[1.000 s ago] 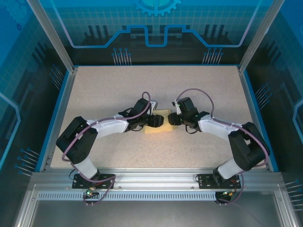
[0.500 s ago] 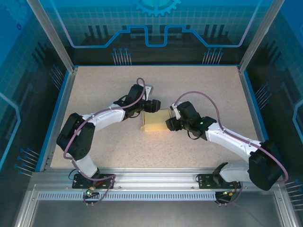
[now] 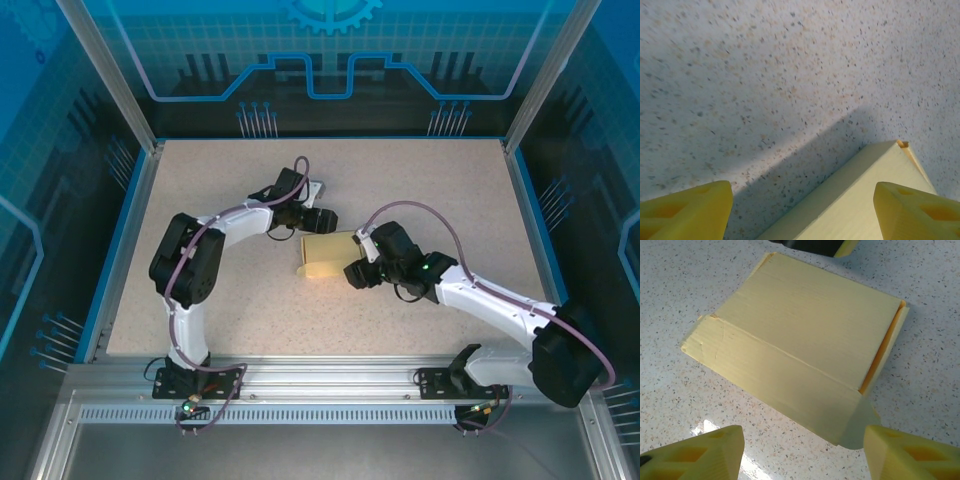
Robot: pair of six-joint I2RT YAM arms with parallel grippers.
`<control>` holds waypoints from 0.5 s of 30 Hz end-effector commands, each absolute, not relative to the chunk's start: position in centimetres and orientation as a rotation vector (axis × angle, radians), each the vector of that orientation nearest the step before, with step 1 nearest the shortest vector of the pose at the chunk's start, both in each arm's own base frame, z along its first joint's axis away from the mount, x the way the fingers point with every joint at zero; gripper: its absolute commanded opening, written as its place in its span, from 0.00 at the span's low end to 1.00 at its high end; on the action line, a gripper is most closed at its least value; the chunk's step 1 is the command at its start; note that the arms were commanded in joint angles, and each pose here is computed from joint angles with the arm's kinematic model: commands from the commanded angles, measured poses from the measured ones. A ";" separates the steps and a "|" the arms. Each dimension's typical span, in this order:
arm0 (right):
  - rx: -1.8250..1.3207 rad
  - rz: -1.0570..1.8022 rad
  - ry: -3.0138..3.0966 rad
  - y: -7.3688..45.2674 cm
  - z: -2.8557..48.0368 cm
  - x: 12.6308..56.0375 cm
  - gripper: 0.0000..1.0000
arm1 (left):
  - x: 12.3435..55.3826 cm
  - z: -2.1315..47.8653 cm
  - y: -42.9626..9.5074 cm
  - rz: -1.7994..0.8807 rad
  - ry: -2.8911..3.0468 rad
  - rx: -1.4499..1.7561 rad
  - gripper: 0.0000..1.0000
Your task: Fold the paper box
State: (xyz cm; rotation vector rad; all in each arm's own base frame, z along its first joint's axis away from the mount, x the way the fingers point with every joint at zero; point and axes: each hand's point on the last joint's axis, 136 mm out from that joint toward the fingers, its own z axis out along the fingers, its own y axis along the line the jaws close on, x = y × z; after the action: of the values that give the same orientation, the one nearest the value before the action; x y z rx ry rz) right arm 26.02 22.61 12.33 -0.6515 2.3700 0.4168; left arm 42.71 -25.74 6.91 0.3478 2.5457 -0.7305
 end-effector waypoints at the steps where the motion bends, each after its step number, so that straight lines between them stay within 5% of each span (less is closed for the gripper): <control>1: -0.677 0.414 2.379 23.0 12.1 25.9 0.65 | 41.0 7.0 -26.7 -0.874 2.593 0.404 0.76; 15: -0.627 0.427 2.411 21.9 13.0 25.6 0.65 | 35.4 7.3 -26.8 -1.098 2.589 0.336 0.71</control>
State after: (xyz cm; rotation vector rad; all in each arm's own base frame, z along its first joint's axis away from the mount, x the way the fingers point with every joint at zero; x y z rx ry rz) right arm 25.71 22.11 11.60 -0.6536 2.4094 0.3987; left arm 36.35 -26.03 4.95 0.3401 2.6553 -0.9821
